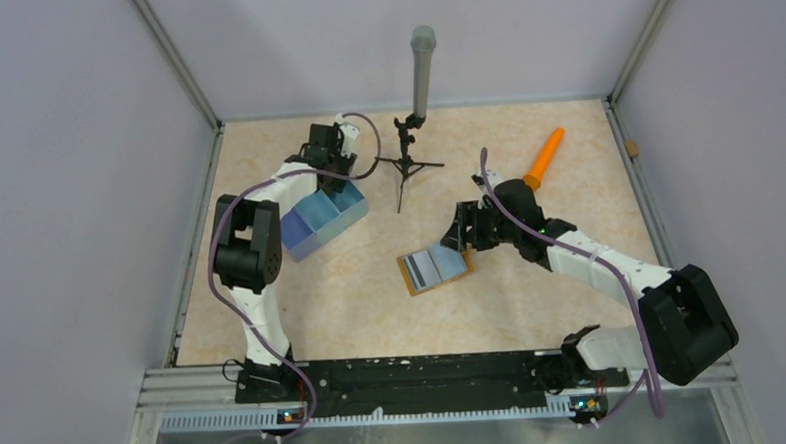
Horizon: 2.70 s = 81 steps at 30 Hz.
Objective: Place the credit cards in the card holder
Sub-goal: Pick up the credit card from the storage box.
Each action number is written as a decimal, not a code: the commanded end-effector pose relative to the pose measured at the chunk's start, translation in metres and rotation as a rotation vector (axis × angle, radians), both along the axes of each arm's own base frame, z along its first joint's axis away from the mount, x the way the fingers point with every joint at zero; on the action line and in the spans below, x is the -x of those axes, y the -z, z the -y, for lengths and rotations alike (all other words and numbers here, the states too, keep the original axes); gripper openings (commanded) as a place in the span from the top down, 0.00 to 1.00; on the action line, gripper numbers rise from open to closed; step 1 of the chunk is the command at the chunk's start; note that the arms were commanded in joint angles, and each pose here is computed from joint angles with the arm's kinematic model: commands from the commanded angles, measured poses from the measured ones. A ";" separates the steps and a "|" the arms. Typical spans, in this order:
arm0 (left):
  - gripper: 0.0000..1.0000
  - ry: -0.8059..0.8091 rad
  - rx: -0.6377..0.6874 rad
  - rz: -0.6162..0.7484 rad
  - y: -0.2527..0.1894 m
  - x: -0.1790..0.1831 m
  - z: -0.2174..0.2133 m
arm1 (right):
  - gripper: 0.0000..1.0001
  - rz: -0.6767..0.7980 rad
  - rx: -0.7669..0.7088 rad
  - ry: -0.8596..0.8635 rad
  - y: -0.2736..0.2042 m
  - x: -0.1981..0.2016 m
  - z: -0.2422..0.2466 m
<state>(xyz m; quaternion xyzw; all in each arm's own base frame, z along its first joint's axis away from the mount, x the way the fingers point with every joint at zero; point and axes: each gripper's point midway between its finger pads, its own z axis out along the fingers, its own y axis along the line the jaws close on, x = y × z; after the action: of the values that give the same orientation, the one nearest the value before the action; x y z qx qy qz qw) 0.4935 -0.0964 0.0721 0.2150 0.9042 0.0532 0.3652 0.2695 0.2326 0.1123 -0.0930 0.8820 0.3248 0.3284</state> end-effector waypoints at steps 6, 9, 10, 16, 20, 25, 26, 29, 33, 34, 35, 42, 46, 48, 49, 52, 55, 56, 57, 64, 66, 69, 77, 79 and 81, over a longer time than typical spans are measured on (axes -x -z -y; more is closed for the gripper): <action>0.50 -0.044 -0.158 0.127 -0.015 -0.022 -0.015 | 0.34 0.037 -0.029 0.004 -0.011 -0.007 -0.002; 0.54 -0.065 -0.174 0.178 -0.022 -0.024 -0.020 | 0.34 0.040 -0.032 0.005 -0.012 -0.007 -0.002; 0.55 -0.070 -0.174 0.200 -0.026 -0.025 -0.020 | 0.34 0.039 -0.031 0.005 -0.011 -0.007 -0.003; 0.63 -0.096 -0.179 0.254 -0.036 -0.023 -0.023 | 0.34 0.040 -0.034 0.005 -0.011 -0.008 -0.003; 0.70 -0.144 -0.203 0.292 -0.041 -0.025 -0.028 | 0.34 0.038 -0.035 0.006 -0.010 -0.008 -0.003; 0.72 -0.186 -0.224 0.342 -0.046 -0.025 -0.034 | 0.34 0.034 -0.036 0.003 -0.009 -0.008 -0.004; 0.72 -0.197 -0.227 0.352 -0.048 -0.026 -0.035 | 0.34 0.033 -0.036 0.003 -0.009 -0.008 -0.004; 0.72 -0.223 -0.240 0.371 -0.051 -0.028 -0.039 | 0.34 0.032 -0.037 0.001 -0.008 -0.008 -0.005; 0.73 -0.257 -0.259 0.387 -0.053 -0.031 -0.044 | 0.34 0.033 -0.043 0.002 -0.009 -0.008 -0.005; 0.73 -0.260 -0.259 0.388 -0.052 -0.032 -0.044 | 0.34 0.034 -0.043 0.001 -0.009 -0.008 -0.005; 0.73 -0.261 -0.259 0.389 -0.051 -0.032 -0.044 | 0.34 0.034 -0.045 0.001 -0.010 -0.008 -0.006; 0.76 -0.235 -0.221 0.363 -0.039 -0.035 -0.036 | 0.34 0.029 -0.041 0.001 -0.007 -0.008 -0.005; 0.85 -0.239 -0.196 0.353 -0.033 -0.034 -0.034 | 0.34 0.027 -0.040 0.006 -0.007 -0.008 -0.004; 0.89 -0.241 -0.178 0.350 -0.034 -0.033 -0.032 | 0.34 0.024 -0.035 0.008 -0.006 -0.007 -0.004; 0.92 -0.241 -0.167 0.351 -0.037 -0.032 -0.031 | 0.34 0.024 -0.034 0.008 -0.006 -0.007 -0.004; 0.99 -0.245 -0.138 0.355 -0.045 -0.027 -0.029 | 0.34 0.022 -0.030 0.005 -0.006 -0.006 -0.003; 1.00 -0.233 -0.077 0.368 -0.064 -0.021 -0.023 | 0.34 0.028 -0.026 0.004 -0.009 -0.006 -0.002; 1.00 -0.221 -0.050 0.378 -0.073 -0.020 -0.019 | 0.34 0.031 -0.024 0.004 -0.011 -0.007 -0.002; 1.00 -0.214 -0.023 0.384 -0.080 -0.018 -0.017 | 0.34 0.034 -0.020 0.006 -0.012 -0.007 -0.001; 1.00 -0.193 0.114 0.342 -0.134 0.010 -0.003 | 0.34 0.113 0.010 0.041 -0.037 -0.011 0.010; 1.00 -0.178 0.157 0.308 -0.143 0.024 0.002 | 0.33 0.144 0.016 0.050 -0.047 -0.013 0.014; 1.00 -0.123 0.262 0.292 -0.163 0.051 0.020 | 0.31 0.180 -0.015 0.029 -0.061 -0.011 0.015; 1.00 0.310 0.860 0.085 -0.198 0.163 0.133 | 0.25 0.251 -0.217 -0.176 -0.094 0.008 0.002; 1.00 0.428 0.963 -0.012 -0.198 0.194 0.156 | 0.25 0.255 -0.262 -0.262 -0.099 0.021 -0.004; 1.00 0.515 1.032 -0.103 -0.194 0.222 0.174 | 0.25 0.251 -0.314 -0.335 -0.104 0.034 -0.011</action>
<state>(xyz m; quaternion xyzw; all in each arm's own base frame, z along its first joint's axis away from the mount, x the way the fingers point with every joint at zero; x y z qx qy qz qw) 0.3390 -0.2158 0.2626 0.1664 0.7964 -0.3193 0.4860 0.2640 0.2244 0.1821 -0.1416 0.8151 0.4083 0.3857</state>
